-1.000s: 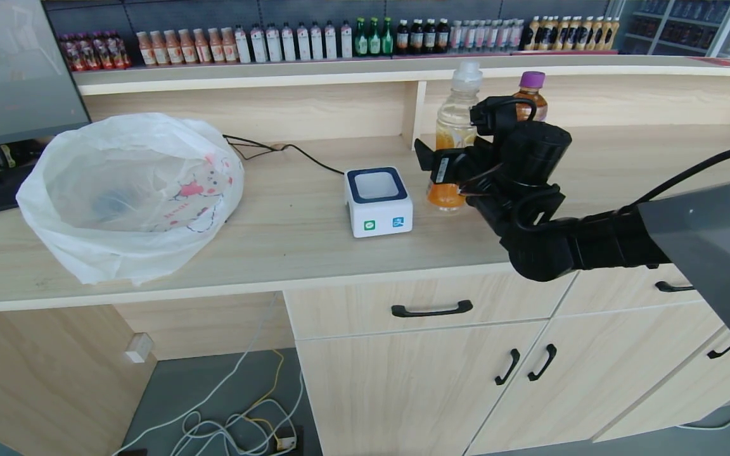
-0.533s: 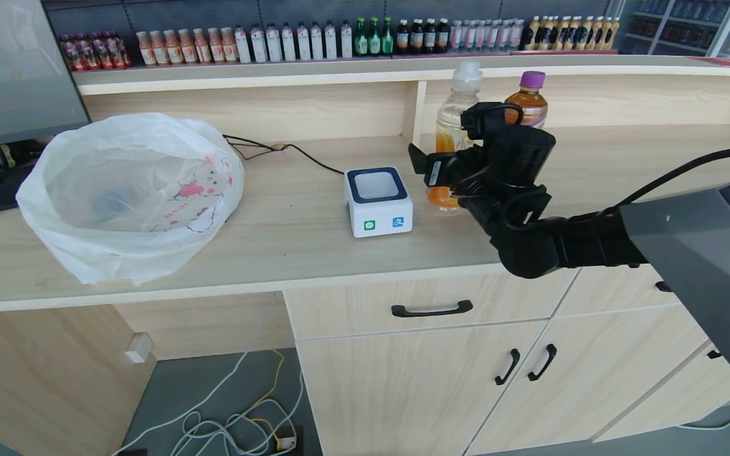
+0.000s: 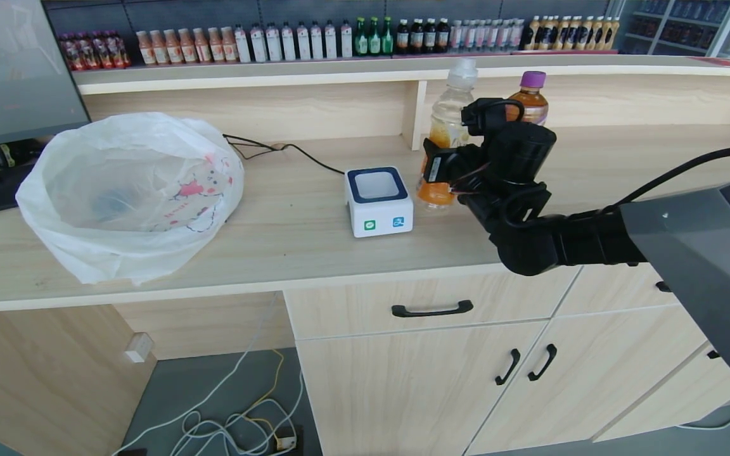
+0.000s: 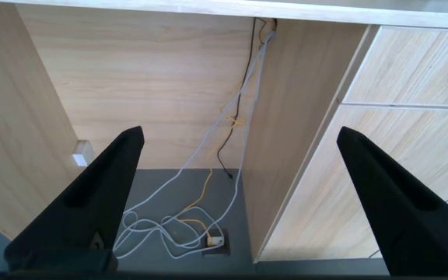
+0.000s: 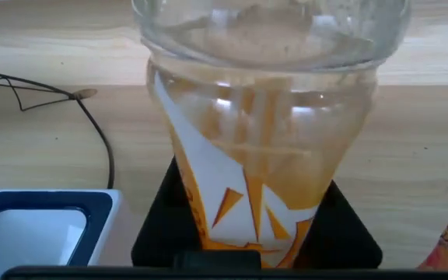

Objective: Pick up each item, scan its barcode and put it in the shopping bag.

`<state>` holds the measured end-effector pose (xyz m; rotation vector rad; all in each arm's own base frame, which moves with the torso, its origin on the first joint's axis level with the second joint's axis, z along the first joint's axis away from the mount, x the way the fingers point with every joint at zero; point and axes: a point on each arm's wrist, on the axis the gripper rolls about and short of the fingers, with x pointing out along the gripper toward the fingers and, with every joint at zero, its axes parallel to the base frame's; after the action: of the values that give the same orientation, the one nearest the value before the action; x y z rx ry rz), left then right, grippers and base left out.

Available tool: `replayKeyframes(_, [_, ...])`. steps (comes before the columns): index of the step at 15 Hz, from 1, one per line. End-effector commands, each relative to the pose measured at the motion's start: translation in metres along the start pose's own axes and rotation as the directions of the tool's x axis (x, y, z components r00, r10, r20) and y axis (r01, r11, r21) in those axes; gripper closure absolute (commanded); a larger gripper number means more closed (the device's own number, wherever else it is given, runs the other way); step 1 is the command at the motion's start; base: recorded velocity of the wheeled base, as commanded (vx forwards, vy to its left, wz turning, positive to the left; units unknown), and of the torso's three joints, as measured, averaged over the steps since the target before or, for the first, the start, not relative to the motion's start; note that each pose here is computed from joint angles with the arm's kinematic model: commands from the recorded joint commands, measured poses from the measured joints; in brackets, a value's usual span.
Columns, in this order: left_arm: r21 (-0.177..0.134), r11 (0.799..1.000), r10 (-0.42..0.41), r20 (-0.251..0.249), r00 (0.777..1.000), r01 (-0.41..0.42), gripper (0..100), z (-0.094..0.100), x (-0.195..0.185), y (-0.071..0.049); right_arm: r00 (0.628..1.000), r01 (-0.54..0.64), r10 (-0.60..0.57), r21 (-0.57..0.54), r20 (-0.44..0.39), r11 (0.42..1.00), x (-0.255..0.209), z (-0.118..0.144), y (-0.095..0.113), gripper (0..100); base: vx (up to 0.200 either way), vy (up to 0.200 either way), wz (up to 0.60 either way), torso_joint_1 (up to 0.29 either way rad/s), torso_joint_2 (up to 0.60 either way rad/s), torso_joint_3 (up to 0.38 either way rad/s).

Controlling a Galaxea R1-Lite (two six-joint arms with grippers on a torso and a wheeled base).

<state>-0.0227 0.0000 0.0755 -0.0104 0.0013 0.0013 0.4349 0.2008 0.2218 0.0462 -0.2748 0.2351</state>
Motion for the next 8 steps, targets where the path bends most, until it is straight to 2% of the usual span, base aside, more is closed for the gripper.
replayKeyframes(1, [0.000,1.000,0.002,0.001,1.000,-0.002,0,0.0000,-0.0001,0.0000,1.000,0.003,-0.003,0.002,0.014,1.000,0.0001,0.0046,-0.0003,100,0.000,0.000,0.00,0.000,0.00,0.000])
replayKeyframes(8, [0.000,1.000,0.000,0.000,1.000,0.000,0,0.0000,0.0000,0.0000,0.999,-0.021,0.021,0.005,0.032,1.000,-0.0011,0.0131,-0.0004,100,0.000,0.000,0.00,0.000,0.00,0.000])
